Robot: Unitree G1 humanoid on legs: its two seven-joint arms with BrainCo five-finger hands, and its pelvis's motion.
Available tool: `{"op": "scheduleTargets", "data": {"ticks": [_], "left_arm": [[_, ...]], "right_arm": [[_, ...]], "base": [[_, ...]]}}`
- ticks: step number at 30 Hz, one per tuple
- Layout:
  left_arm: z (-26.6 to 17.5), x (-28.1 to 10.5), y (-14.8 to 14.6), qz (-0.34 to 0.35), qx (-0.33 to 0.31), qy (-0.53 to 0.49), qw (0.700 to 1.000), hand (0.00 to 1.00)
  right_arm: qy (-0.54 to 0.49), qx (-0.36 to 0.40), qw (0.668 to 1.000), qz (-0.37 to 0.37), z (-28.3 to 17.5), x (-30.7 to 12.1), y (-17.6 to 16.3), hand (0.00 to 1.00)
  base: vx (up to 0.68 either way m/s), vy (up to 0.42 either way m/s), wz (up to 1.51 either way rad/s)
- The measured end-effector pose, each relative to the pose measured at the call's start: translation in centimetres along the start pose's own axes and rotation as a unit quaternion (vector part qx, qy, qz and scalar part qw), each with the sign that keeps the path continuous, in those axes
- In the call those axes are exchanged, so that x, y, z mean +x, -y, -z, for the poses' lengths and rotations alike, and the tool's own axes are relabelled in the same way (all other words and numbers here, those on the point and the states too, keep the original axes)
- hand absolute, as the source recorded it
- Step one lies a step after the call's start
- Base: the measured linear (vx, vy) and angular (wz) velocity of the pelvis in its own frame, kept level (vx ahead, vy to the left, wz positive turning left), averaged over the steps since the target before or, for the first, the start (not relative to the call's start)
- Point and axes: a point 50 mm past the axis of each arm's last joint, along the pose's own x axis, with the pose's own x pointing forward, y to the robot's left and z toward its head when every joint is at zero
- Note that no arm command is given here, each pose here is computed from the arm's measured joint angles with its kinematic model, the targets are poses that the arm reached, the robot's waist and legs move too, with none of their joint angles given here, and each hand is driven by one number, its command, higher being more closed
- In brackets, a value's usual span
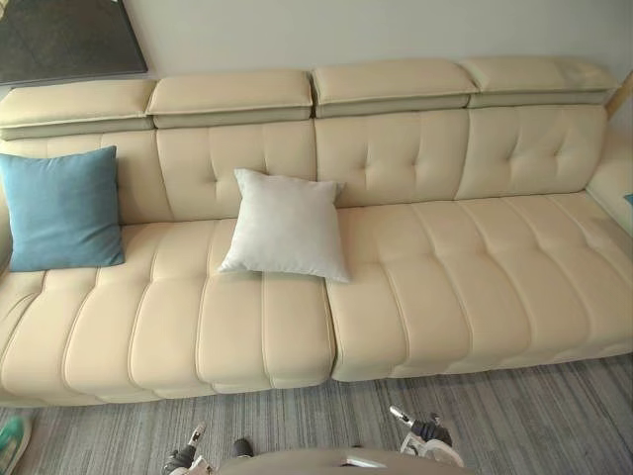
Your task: Pick up cushions and gather them together orderly.
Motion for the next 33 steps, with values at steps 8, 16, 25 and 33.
{"op": "scheduleTargets", "data": {"ticks": [8,16,25,33], "left_arm": [[-1.0,0.2,0.2,-0.006,0.042,0.017,0.999,0.0],[-2.7,0.4,0.3,-0.003,0.105,0.052,0.993,0.0],[-2.5,-0.1,3.8,0.051,0.177,0.061,0.981,0.0],[-3.2,0.0,4.0,0.05,0.185,0.075,0.979,0.0]], "right_arm": [[0.0,-0.039,0.999,-0.023,-0.3,0.2,-1.5,0.0],[-0.014,-0.074,0.997,-0.031,0.5,0.1,-1.7,0.0],[0.025,-0.097,0.994,-0.032,-2.6,1.0,-2.1,0.0],[0.0,-0.056,0.998,0.002,-1.2,0.8,-0.7,0.0]], "base": [[-0.04,0.031,-0.31],[-0.07,-0.033,0.37],[-0.14,-0.057,-0.14],[-0.12,0.108,-0.34]]}}
